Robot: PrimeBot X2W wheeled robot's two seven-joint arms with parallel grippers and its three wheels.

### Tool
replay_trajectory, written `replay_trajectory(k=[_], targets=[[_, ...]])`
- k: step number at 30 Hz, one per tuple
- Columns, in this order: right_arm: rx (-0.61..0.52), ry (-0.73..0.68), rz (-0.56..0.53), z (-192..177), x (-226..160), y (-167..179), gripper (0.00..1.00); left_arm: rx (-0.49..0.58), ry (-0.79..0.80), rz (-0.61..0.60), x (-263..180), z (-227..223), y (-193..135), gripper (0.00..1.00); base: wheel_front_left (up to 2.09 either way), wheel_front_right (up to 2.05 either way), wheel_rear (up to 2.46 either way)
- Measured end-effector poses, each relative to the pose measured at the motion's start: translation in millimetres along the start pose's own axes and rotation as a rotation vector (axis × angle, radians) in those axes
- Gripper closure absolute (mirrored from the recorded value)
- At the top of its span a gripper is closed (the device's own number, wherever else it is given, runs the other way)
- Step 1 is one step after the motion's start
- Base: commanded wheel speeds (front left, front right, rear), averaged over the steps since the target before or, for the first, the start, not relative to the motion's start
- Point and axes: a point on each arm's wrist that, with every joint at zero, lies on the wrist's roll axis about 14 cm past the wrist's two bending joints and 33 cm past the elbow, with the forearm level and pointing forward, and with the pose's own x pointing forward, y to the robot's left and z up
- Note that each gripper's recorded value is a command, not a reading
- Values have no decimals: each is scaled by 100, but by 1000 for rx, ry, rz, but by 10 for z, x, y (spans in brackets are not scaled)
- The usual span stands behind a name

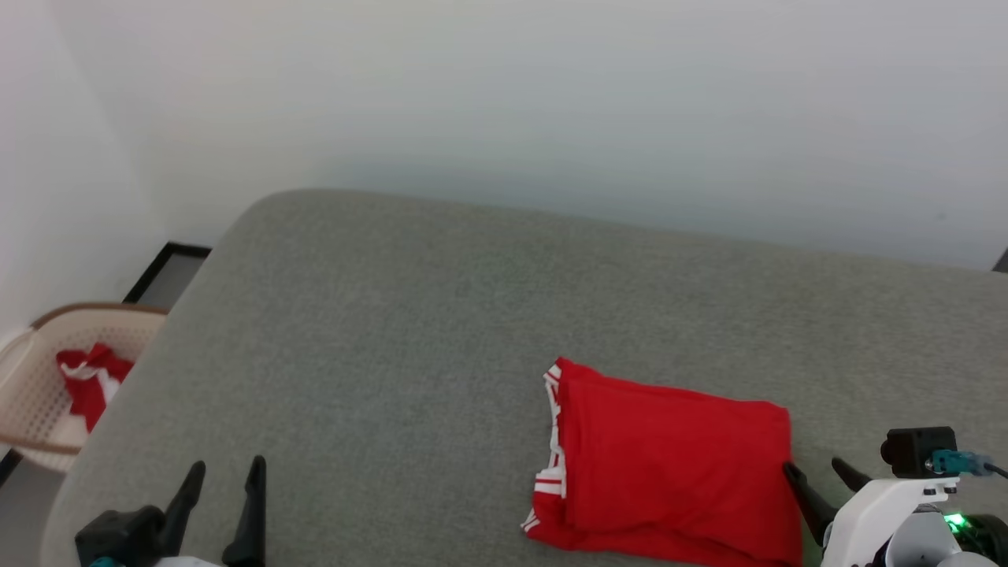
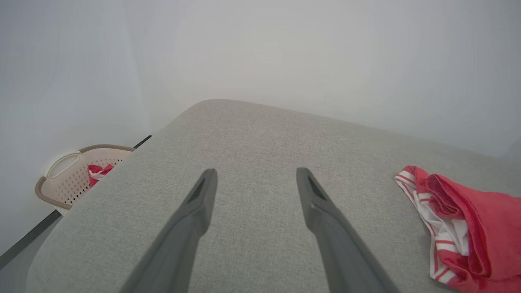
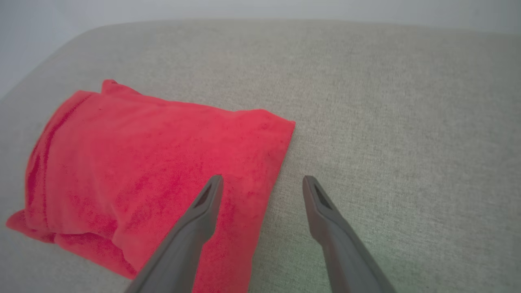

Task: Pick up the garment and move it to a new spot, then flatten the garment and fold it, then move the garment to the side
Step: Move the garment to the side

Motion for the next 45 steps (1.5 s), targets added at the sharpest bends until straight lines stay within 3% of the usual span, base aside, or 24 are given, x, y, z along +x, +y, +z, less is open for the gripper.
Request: replay_trajectory(k=[15, 16, 17, 18, 28, 36, 45], targets=[[83, 345, 8, -539, 353, 17, 0, -20, 49, 31, 55, -175, 17, 0, 0, 0, 0], [87, 366, 11, -550, 369, 25, 14, -21, 51, 32, 61, -182, 14, 0, 0, 0, 0], [87, 386, 14, -564, 380, 31, 75, -22, 52, 32, 64, -190, 11, 0, 0, 0, 0], [73, 405, 19, -572, 388, 35, 100, -24, 53, 32, 68, -196, 5, 0, 0, 0, 0], [-14, 409, 22, -408, 429, -72, 100, -25, 48, 25, 111, -199, -21, 0, 0, 0, 0], [-97, 327, -44, 37, 374, -481, 100, -15, 32, -25, 268, -158, -184, 0, 0, 0, 0], [-173, 270, -172, 456, 152, -1106, 100, -8, 26, -142, 581, -153, -581, 0, 0, 0, 0]])
